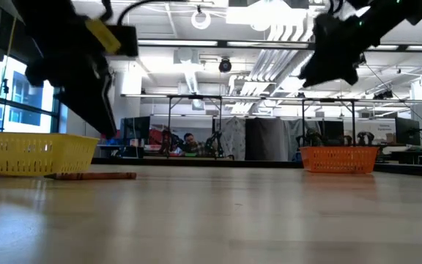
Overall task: Sort crayons
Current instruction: Put the orange crayon into the yellow bin
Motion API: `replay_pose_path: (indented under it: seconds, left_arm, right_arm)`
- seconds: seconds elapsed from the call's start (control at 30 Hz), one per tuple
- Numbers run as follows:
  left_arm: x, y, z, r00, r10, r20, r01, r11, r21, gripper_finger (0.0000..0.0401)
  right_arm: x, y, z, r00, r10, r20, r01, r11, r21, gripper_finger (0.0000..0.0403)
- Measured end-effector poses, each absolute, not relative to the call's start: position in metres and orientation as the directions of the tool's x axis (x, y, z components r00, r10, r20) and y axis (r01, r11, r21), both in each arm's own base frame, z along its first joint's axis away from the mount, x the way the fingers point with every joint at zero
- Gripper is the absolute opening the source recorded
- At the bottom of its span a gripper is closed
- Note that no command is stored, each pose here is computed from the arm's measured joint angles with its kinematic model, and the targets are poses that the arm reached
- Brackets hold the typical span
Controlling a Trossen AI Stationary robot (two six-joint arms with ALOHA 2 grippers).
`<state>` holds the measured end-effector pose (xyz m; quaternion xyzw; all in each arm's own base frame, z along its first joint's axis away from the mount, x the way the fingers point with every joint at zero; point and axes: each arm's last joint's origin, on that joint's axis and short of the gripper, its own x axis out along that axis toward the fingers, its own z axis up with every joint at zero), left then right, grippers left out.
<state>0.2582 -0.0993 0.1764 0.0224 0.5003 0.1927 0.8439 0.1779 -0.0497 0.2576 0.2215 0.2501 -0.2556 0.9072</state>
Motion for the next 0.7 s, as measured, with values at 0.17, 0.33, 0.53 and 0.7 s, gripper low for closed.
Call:
replay_pose_path:
  seconds: [0.17, 0.33, 0.53, 0.7]
  left_arm:
    - [0.27, -0.084, 0.157, 0.35, 0.388, -0.852, -0.303, 0.908, 0.289, 0.011]
    - [0.281, -0.075, 0.141, 0.32, 0.375, -0.87, -0.305, 0.91, 0.28, 0.011]
    - [0.289, -0.071, 0.142, 0.362, 0.308, -0.88, -0.254, 0.941, 0.225, 0.011]
    - [0.291, -0.068, 0.142, 0.359, 0.257, -0.897, -0.215, 0.958, 0.188, 0.011]
  right_arm:
    - [0.186, -0.021, 0.265, 0.819, -0.235, -0.523, 0.443, 0.838, 0.318, 0.0119]
    - [0.19, 0.001, 0.27, 0.861, -0.167, -0.48, 0.354, 0.875, 0.33, 0.0119]
    - [0.189, 0.013, 0.271, 0.871, -0.158, -0.465, 0.333, 0.886, 0.323, 0.0119]
    - [0.189, 0.016, 0.271, 0.871, -0.167, -0.463, 0.34, 0.884, 0.32, 0.0119]
